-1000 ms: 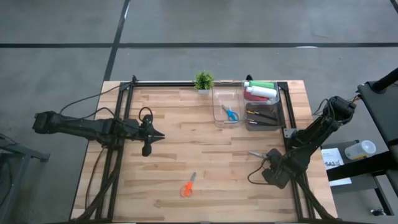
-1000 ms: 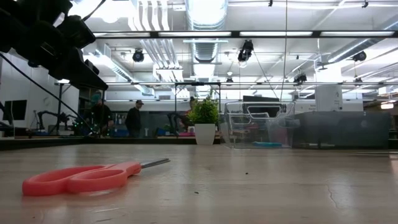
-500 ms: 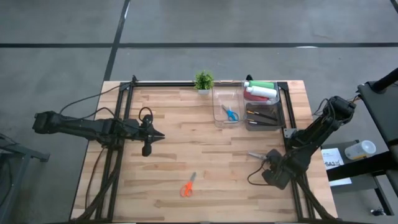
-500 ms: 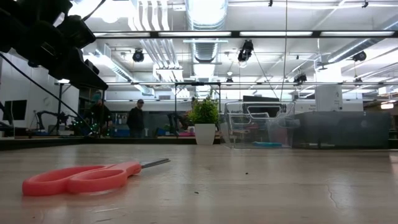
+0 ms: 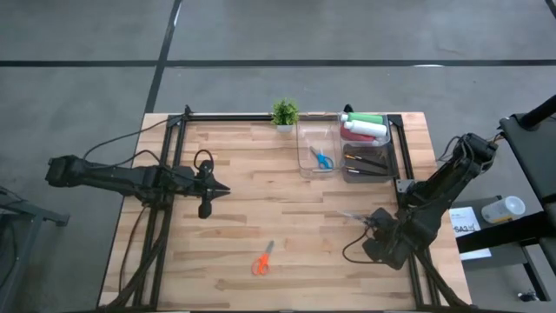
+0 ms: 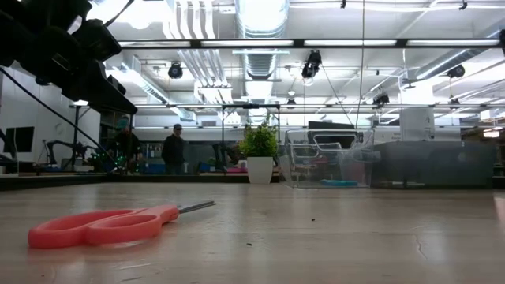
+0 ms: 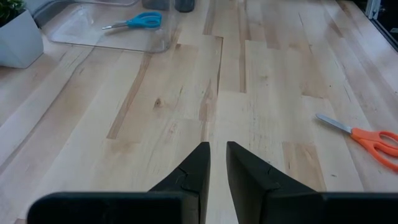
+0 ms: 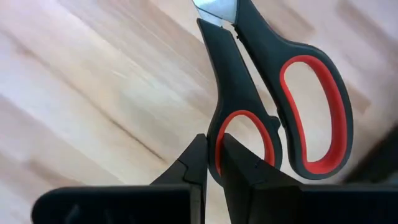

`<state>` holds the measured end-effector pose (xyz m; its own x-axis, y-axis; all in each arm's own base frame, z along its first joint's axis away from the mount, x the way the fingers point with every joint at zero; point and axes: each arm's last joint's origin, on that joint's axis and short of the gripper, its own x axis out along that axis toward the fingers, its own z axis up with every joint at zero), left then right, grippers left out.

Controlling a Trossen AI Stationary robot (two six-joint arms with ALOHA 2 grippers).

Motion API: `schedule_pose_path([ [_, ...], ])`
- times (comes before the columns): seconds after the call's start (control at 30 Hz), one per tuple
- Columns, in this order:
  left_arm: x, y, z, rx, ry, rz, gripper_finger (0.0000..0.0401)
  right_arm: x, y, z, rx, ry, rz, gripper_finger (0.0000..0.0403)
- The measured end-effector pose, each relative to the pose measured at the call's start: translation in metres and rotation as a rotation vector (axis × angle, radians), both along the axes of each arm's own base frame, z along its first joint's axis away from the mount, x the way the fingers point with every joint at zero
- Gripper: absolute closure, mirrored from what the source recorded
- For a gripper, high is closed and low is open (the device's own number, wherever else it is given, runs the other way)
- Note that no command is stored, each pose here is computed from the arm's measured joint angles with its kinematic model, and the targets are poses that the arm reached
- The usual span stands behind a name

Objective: Pick & Place Paint Supplies
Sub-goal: Put the black scissors into the left transparent bin

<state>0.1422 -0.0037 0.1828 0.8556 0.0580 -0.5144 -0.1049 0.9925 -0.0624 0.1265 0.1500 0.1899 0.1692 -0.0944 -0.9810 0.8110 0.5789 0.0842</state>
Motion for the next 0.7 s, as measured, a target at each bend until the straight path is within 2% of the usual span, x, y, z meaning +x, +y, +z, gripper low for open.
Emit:
schedule_pose_path([
  [0.1,0.000,0.000,0.000,0.000,0.000,0.000,0.0339,0.007,0.001,0.017,-0.022,-0.080,0.028,0.0381],
  [0.4,0.000,0.000,0.000,0.000,0.001,0.000,0.0339,0.033,-0.011,0.075,-0.134,-0.174,0.115,0.0381],
  [0.7,0.000,0.000,0.000,0.000,0.000,0.000,0.0339,0.070,-0.043,0.124,-0.193,-0.265,0.216,0.0381],
])
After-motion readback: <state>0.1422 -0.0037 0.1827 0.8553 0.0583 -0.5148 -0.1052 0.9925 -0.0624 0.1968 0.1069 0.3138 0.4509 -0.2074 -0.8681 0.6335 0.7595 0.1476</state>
